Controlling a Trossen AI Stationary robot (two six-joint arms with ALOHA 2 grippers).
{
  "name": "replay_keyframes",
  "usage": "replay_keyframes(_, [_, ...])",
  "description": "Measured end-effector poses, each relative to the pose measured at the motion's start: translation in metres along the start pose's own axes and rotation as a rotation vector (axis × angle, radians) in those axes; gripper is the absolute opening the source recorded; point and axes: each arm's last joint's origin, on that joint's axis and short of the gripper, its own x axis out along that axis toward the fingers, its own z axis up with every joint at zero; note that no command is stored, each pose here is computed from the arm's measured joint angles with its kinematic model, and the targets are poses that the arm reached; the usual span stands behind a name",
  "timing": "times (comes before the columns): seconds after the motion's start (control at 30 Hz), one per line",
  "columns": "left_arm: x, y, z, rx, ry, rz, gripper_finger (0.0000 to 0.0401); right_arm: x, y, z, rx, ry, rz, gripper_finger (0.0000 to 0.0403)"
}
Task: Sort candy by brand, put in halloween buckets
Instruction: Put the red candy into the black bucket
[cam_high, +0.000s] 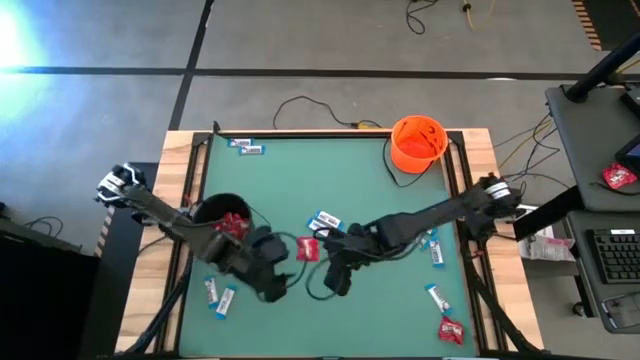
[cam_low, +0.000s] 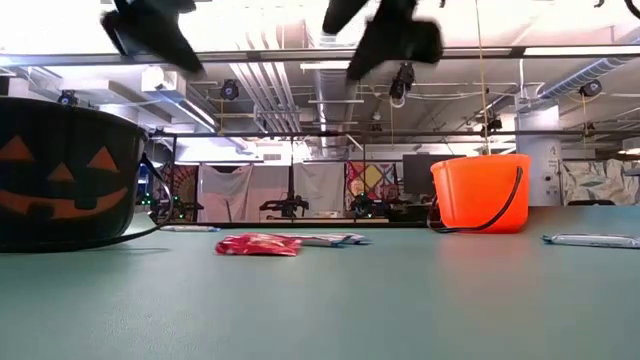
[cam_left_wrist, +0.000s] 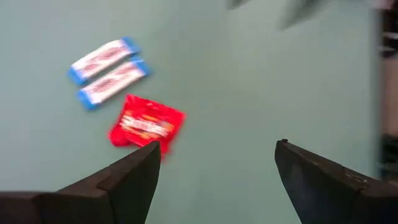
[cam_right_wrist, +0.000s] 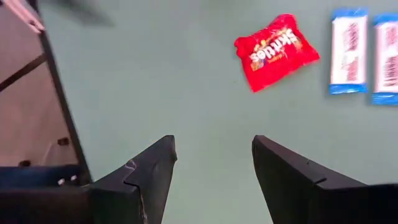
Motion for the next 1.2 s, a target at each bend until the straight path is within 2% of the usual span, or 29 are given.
replay_keyframes(0.13, [0.033,0.021,0.011,-0.062,0.055,0.09,0.0298,-0.04,0.019,-0.019,-0.037,-0.094,0.001,0.0205])
replay_keyframes(0.23, [0.056,0.036,0.016,-0.071,0.148,0.096,0.0298,-0.056,0.027,-0.037,-0.031,-0.128,0.002,0.0205])
replay_keyframes(0.3, [0.066,0.042,0.016,-0.003,0.185,0.103,0.0298,-0.066,0.029,-0.045,-0.034,-0.121,0.011,0.0205])
replay_keyframes(0.43, [0.075,0.041,0.014,0.207,0.201,0.075,0.0299,-0.084,0.029,-0.055,0.017,-0.167,-0.017,0.0205])
replay_keyframes(0.5, [0.079,0.041,0.015,0.278,0.183,0.045,0.03,-0.087,0.03,-0.059,0.065,-0.203,-0.044,0.0205])
replay_keyframes(0.63, [0.085,0.047,0.018,0.341,0.184,0.027,0.03,-0.085,0.037,-0.071,0.101,-0.227,-0.057,0.0212])
replay_keyframes(0.73, [0.089,0.055,0.019,0.339,0.221,0.027,0.03,-0.078,0.043,-0.084,0.072,-0.189,-0.085,0.0235])
replay_keyframes(0.8, [0.093,0.06,0.018,0.322,0.249,0.038,0.03,-0.075,0.041,-0.09,0.094,-0.163,-0.124,0.0257])
replay_keyframes(1.0, [0.114,0.061,0.013,0.313,0.254,0.047,0.03,-0.07,0.027,-0.1,0.145,-0.088,-0.3,0.0317])
replay_keyframes(1.2, [0.141,0.064,-0.005,0.329,0.279,0.058,0.03,-0.075,0.026,-0.1,0.151,-0.023,-0.265,0.0349])
